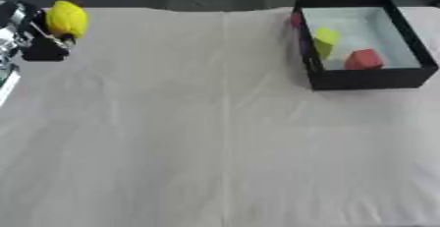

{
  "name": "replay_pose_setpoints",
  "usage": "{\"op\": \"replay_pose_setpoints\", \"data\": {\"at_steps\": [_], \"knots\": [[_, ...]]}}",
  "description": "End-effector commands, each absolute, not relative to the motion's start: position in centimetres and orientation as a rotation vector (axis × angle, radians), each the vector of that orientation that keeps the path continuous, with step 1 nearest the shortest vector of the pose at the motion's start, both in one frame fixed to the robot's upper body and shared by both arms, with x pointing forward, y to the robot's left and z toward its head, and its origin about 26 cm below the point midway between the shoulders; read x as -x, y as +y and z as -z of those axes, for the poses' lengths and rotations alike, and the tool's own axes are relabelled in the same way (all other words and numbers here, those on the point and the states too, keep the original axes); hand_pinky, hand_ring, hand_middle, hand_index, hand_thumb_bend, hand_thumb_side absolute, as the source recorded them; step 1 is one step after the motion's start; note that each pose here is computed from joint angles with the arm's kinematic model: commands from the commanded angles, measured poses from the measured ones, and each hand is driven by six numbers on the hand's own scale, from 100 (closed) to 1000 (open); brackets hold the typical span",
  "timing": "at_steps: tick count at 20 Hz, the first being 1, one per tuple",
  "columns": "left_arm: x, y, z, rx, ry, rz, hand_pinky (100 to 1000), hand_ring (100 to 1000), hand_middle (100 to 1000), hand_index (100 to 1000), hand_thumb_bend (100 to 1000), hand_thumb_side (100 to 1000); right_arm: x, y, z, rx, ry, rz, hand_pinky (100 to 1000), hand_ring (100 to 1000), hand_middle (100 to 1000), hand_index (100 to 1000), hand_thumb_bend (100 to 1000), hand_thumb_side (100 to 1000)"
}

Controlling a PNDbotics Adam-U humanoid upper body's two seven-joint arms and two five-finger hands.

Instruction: Pick up the objects with one hand, pass them to the other hand, and then place them into the box on the other side of the table.

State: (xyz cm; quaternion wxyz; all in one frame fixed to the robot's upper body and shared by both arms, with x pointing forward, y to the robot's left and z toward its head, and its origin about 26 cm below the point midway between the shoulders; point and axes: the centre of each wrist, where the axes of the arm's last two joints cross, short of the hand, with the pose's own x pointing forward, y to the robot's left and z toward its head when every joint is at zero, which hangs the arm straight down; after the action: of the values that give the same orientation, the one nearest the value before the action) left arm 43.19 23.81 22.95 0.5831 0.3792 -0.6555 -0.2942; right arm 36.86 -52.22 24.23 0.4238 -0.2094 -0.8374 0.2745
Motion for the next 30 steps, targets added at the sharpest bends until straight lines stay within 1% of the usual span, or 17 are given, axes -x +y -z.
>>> {"op": "replay_pose_setpoints", "data": {"at_steps": [1, 9, 14, 22, 30], "knots": [[-42.8, 23.0, -23.5, -0.89, -1.626, 0.635, 587, 567, 500, 438, 100, 151, -36.3, -52.4, -27.3, 0.571, -2.13, -0.755, 1000, 1000, 1000, 1000, 100, 407], [-42.5, 19.4, -21.2, -0.895, -1.759, 0.592, 579, 563, 494, 434, 100, 162, -38.3, -48.3, -28.3, 0.488, -2.144, -1.022, 1000, 1000, 1000, 1000, 100, 293], [-42.3, 17.6, -19.9, -0.886, -1.814, 0.592, 579, 564, 493, 435, 100, 173, -39.7, -45.4, -28.5, 0.413, -2.136, -1.202, 1000, 1000, 1000, 1000, 100, 251], [-42.0, 15.8, -18.2, -0.871, -1.87, 0.624, 579, 562, 489, 437, 100, 176, -41.6, -42.4, -27.1, 0.334, -2.071, -1.376, 1000, 1000, 1000, 1000, 100, 222], [-41.7, 13.7, -17.7, -0.878, -1.946, 0.669, 581, 566, 491, 439, 100, 177, -42.9, -39.8, -26.6, 0.31, -2.065, -1.502, 1000, 1000, 1000, 1000, 100, 204]]}}
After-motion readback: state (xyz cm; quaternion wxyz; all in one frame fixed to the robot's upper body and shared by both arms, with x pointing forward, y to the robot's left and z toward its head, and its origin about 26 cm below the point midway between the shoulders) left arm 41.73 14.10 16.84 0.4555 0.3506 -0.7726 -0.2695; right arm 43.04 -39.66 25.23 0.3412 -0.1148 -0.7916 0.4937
